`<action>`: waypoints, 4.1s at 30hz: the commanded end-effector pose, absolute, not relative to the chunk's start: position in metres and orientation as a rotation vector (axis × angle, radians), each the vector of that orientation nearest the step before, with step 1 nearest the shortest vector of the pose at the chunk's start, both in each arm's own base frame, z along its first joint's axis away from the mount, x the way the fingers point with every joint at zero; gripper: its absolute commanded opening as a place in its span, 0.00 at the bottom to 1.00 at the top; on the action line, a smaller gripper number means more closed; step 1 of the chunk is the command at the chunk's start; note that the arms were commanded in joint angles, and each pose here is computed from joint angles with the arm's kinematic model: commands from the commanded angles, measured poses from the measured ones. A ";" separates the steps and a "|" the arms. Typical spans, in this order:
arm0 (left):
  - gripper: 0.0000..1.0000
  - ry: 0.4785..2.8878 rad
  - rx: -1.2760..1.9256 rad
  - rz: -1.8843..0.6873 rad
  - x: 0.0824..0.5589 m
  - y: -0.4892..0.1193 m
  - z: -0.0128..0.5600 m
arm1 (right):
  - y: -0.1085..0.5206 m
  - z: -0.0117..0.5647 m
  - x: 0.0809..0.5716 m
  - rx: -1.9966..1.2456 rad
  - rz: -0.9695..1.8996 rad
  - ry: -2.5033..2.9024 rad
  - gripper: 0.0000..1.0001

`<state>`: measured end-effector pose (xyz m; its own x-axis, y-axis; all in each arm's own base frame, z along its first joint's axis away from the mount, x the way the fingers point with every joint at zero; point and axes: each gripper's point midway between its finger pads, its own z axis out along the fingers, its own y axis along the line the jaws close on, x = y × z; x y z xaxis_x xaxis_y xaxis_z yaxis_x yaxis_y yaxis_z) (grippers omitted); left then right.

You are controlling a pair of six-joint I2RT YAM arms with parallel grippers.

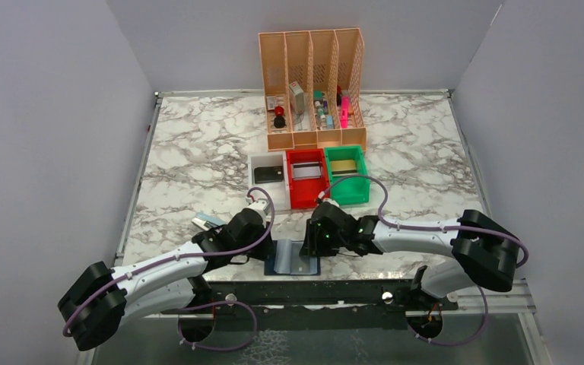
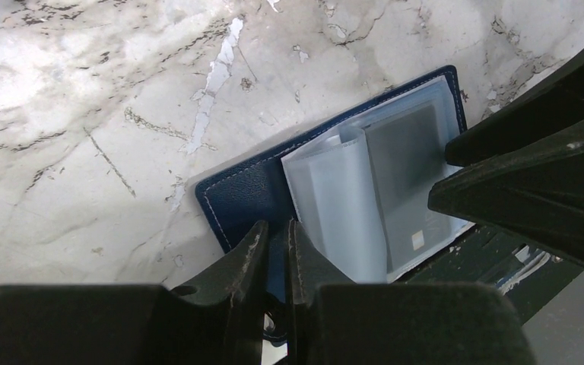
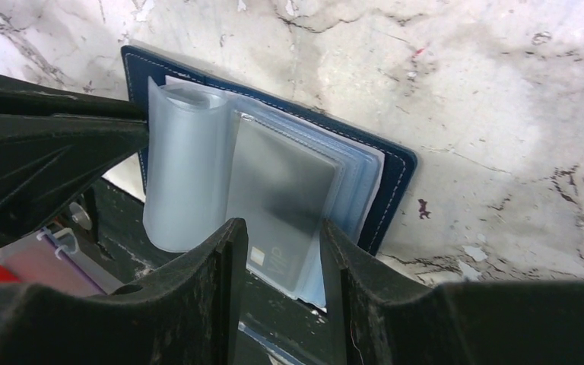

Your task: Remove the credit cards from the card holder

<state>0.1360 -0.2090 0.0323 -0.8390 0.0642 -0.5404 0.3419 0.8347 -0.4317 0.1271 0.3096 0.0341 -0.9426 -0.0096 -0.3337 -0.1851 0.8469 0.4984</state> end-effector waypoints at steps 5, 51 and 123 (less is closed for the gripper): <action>0.14 2.471 0.317 -0.788 0.131 -0.216 0.034 | 0.337 0.064 0.125 -0.131 1.025 2.607 0.44; 0.45 2.227 -0.021 -0.713 0.164 -0.183 0.102 | 0.358 0.062 0.118 -0.232 1.120 2.590 0.44; 0.00 2.536 0.149 -0.811 0.114 -0.202 0.024 | 0.361 0.016 0.112 -0.025 1.164 2.686 0.33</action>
<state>0.1155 -0.2004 0.0255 -0.8836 -0.0458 -0.4659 0.2286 0.8263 -0.5148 0.1143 0.3668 0.0284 -0.9742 0.0475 -0.2205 -0.1310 0.6764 0.7248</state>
